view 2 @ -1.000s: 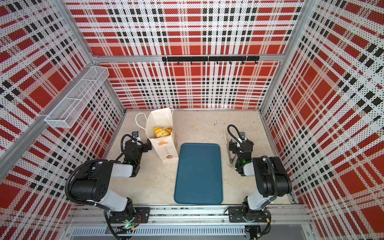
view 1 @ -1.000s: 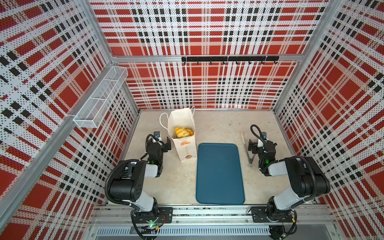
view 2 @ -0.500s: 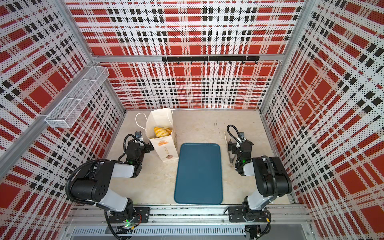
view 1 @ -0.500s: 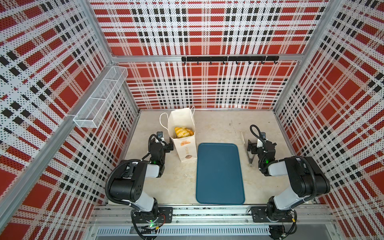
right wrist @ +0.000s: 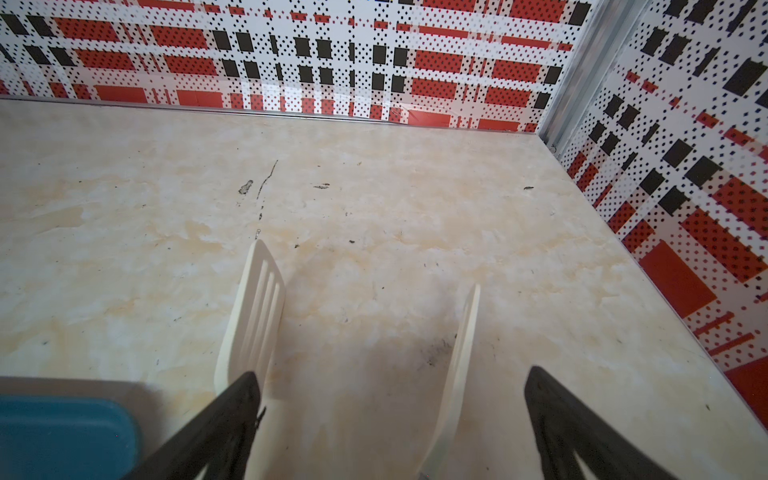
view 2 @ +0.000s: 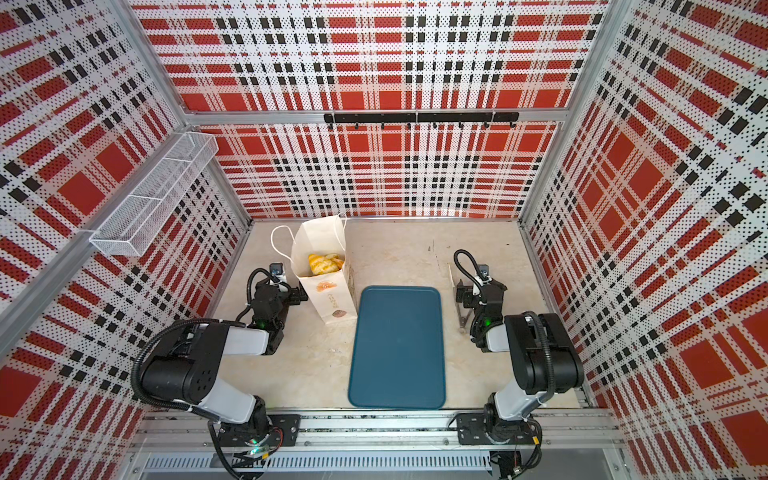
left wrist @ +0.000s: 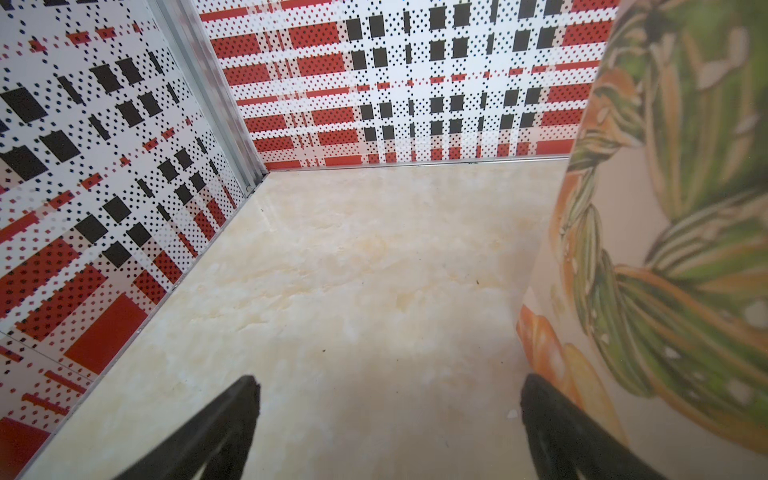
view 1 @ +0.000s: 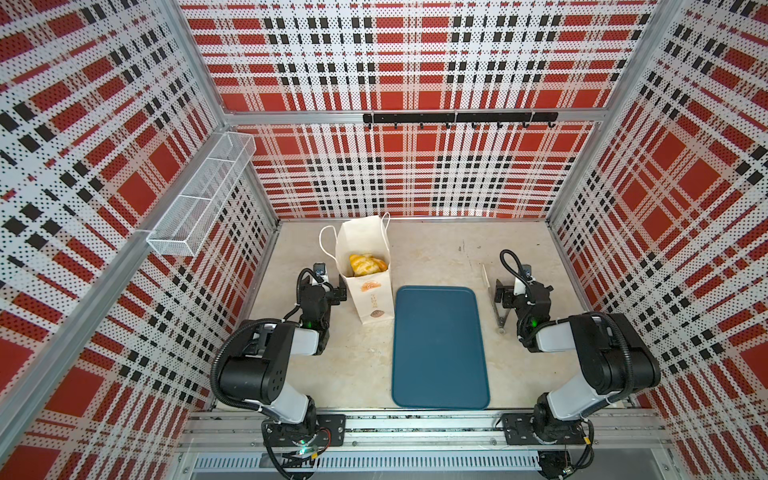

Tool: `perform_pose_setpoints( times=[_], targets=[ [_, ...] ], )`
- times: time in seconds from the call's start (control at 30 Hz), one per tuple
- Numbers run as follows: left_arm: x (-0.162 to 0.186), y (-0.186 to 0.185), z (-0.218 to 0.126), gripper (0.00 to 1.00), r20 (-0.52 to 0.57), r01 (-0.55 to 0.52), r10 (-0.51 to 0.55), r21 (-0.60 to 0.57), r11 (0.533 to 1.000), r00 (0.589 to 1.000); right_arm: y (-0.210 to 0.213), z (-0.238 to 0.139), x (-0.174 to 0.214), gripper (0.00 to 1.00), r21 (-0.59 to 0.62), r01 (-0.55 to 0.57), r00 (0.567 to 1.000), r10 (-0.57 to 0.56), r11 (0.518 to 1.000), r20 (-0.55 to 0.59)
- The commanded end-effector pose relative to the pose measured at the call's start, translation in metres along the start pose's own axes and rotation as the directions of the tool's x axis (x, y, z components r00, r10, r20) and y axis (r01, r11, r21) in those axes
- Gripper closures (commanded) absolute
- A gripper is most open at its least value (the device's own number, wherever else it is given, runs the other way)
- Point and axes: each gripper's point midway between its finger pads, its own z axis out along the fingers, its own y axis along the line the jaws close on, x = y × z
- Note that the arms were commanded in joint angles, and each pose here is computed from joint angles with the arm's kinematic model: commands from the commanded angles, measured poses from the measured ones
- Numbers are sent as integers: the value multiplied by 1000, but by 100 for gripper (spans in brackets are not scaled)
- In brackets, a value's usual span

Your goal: Place the fake bread into the paper bag

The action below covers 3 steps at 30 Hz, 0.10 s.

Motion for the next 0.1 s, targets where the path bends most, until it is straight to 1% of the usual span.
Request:
perform_pose_setpoints(
  times=[0.0, 0.07],
  targets=[
    [-3, 0, 1, 1, 14, -1, 1, 0, 1000, 1000, -2, 0, -20, 0, 2, -9, 998, 9, 1000, 59],
    [-3, 0, 2, 1, 13, -1, 1, -1, 1000, 1000, -2, 0, -20, 0, 1, -10, 998, 10, 1000, 59]
  ],
)
